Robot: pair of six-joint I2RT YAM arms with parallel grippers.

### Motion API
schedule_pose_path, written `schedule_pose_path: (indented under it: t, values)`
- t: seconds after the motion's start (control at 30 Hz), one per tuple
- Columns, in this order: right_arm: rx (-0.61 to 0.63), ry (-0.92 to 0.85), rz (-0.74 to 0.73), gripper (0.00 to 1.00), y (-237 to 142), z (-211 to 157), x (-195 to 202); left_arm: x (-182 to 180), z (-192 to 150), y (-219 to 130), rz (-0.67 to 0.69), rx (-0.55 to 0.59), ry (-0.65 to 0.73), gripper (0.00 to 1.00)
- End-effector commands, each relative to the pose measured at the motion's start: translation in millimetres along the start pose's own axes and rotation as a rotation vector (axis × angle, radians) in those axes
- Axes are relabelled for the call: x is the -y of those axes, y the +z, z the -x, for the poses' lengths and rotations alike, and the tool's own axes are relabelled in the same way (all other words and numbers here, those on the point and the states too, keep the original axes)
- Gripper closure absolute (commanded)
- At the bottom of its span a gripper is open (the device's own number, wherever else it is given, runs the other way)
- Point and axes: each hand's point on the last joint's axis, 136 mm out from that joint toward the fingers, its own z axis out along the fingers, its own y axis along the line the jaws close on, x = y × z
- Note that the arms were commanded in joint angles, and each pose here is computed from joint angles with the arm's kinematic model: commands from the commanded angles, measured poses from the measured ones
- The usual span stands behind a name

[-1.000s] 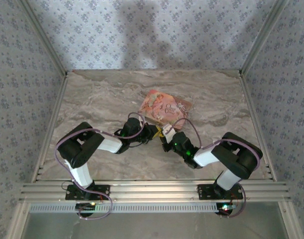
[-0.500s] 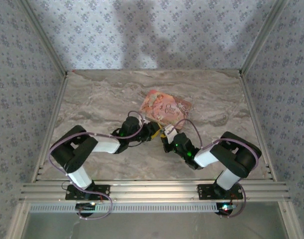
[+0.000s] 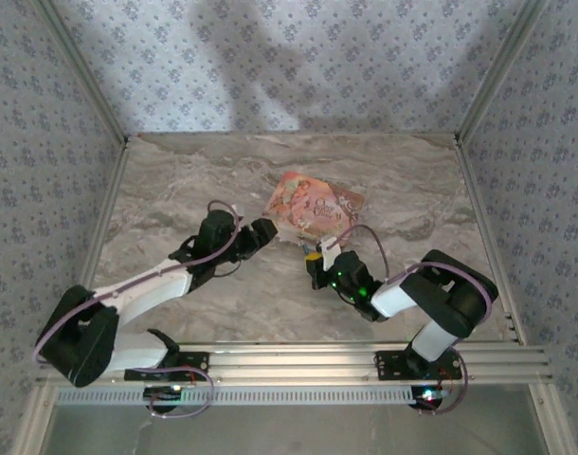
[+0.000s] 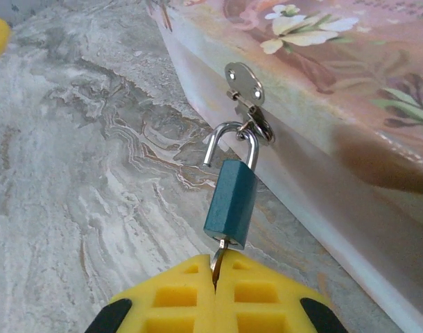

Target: Unlock the padlock with the key

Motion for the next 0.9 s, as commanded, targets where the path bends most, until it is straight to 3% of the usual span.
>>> schedule_pose_path:
  t: [0.0,0.37,0.63,0.87]
  values:
    - [-0.037,0.136,0.032,1.0,-1,-11,-1,-18,16,-18,0.144,0.022,0.126,0.27]
    - [-0.081,0.364,0.088,1.0,5,-21,6,-10,77,2,0.168,-0.01,0.226,0.2]
    - [-0.096,0.459,0.079,1.0,7,-27,18,14,103,54,0.136,-0.129,0.368,0.18]
    - [-0.102,0.478,0.068,0.99,7,-29,24,9,115,101,0.145,-0.208,0.403,0.18]
